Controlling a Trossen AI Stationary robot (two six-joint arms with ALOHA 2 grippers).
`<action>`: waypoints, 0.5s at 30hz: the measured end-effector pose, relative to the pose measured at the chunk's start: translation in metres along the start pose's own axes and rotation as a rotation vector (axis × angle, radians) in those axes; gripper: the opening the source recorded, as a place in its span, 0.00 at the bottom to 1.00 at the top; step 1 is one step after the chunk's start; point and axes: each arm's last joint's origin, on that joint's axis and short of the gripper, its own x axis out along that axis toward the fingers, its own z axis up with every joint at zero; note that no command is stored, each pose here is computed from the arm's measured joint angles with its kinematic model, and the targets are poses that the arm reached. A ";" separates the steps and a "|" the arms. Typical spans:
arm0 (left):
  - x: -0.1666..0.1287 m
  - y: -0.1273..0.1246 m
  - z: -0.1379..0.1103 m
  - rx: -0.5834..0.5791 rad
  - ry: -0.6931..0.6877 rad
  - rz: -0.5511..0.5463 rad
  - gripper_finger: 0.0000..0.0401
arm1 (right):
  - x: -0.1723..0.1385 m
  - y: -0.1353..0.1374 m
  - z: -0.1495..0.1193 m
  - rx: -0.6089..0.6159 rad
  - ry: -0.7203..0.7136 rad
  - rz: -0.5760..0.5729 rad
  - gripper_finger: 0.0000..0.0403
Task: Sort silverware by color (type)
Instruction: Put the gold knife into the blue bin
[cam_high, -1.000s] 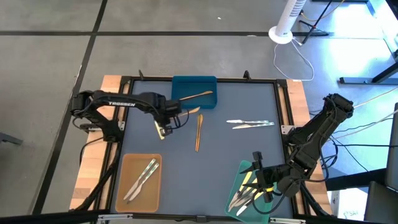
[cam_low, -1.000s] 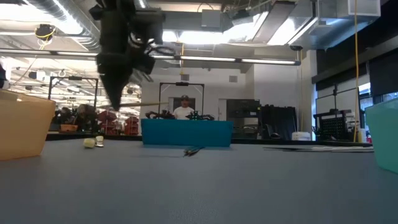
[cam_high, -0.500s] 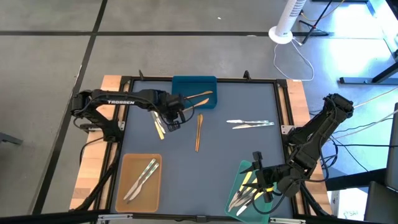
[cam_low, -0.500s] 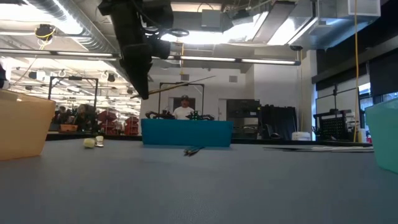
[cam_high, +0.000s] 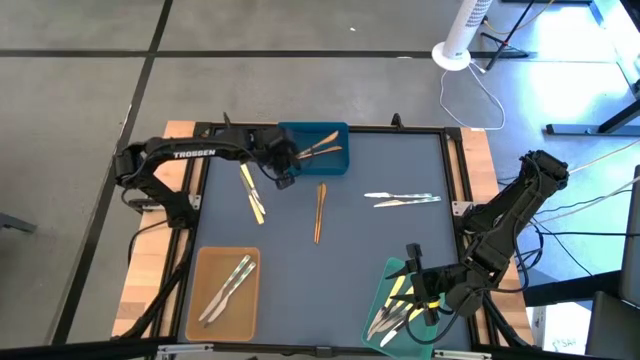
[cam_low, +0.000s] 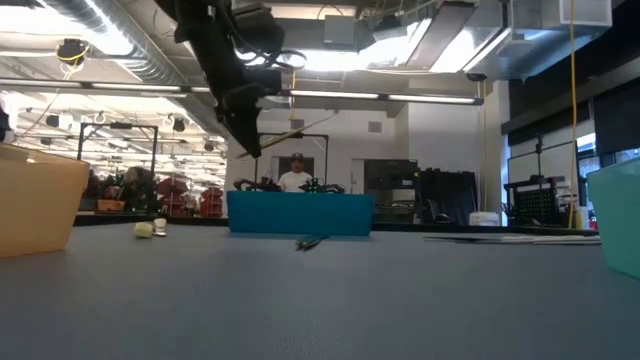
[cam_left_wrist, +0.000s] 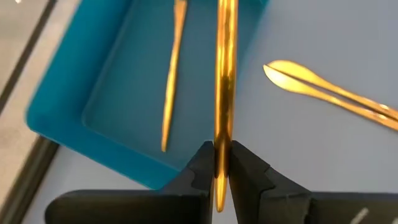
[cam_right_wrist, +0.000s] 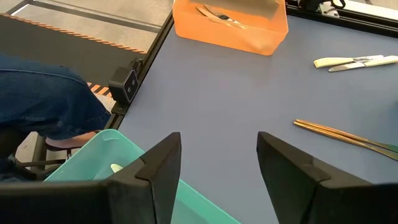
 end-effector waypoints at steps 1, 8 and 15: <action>0.000 0.003 0.001 0.001 -0.011 0.005 0.06 | 0.000 0.000 0.000 0.000 0.000 0.000 0.50; 0.003 0.022 0.007 0.001 -0.077 0.040 0.06 | 0.000 0.000 0.000 0.000 0.000 0.000 0.50; 0.029 0.032 0.007 -0.005 -0.041 0.051 0.06 | 0.000 0.000 0.000 0.001 -0.002 0.001 0.50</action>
